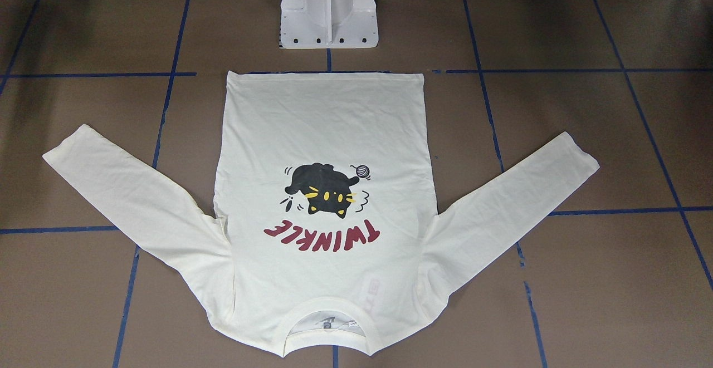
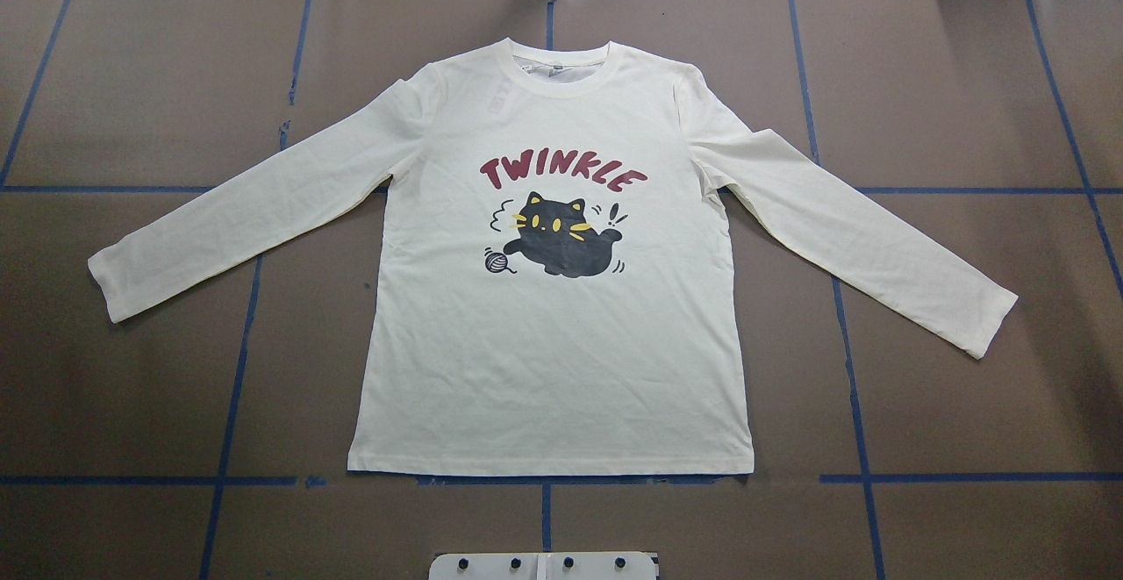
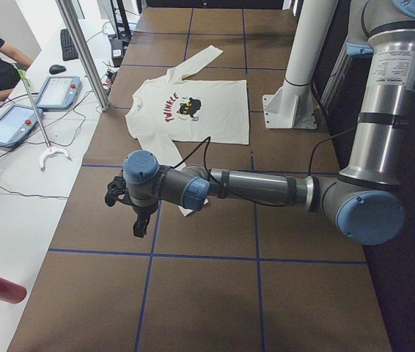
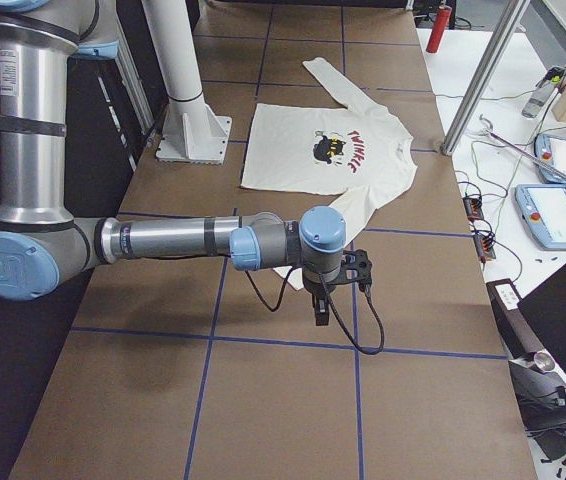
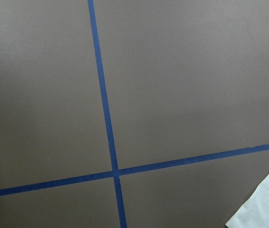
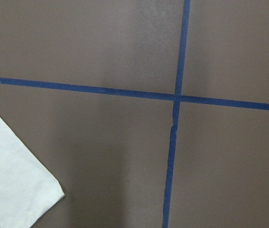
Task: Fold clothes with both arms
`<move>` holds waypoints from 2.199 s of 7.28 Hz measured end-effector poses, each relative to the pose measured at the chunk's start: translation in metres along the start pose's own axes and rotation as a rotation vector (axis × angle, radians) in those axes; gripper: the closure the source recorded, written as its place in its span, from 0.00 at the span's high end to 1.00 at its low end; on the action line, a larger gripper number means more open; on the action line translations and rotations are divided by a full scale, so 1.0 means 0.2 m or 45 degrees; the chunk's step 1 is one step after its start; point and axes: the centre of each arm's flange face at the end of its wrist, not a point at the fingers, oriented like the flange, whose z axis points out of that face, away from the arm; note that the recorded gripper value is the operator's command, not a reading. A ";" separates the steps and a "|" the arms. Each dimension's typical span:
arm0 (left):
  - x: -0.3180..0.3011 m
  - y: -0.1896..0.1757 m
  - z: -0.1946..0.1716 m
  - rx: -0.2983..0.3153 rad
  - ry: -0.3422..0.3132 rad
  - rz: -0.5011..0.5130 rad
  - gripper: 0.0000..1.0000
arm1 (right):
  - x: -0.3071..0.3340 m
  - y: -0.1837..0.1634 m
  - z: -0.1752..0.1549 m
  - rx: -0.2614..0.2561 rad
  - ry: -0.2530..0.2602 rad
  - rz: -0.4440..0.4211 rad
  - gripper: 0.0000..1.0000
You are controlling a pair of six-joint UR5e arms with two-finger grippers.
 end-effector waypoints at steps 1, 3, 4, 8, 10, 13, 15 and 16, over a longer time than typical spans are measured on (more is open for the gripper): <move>0.01 0.00 -0.01 0.006 -0.003 0.011 1.00 | 0.00 0.00 0.00 0.003 0.006 -0.006 1.00; 0.03 0.01 -0.04 0.020 -0.012 0.042 1.00 | -0.01 -0.01 -0.02 0.012 0.026 -0.029 1.00; 0.04 0.02 -0.05 0.024 -0.013 0.049 1.00 | -0.01 -0.01 -0.02 0.013 0.030 -0.032 1.00; 0.06 0.02 -0.07 0.033 -0.013 0.059 1.00 | -0.02 -0.01 -0.03 0.020 0.032 -0.029 1.00; 0.07 0.02 -0.07 0.035 -0.013 0.063 1.00 | -0.04 -0.01 -0.04 0.021 0.010 -0.031 1.00; 0.07 0.03 -0.05 0.030 -0.004 0.064 1.00 | -0.18 -0.02 0.12 -0.049 -0.013 -0.098 1.00; 0.08 0.03 -0.02 0.021 -0.040 0.067 1.00 | -0.39 -0.02 0.30 -0.116 -0.033 -0.090 1.00; 0.09 0.03 -0.02 0.020 -0.053 0.071 1.00 | -0.48 0.00 0.40 -0.145 -0.039 -0.046 1.00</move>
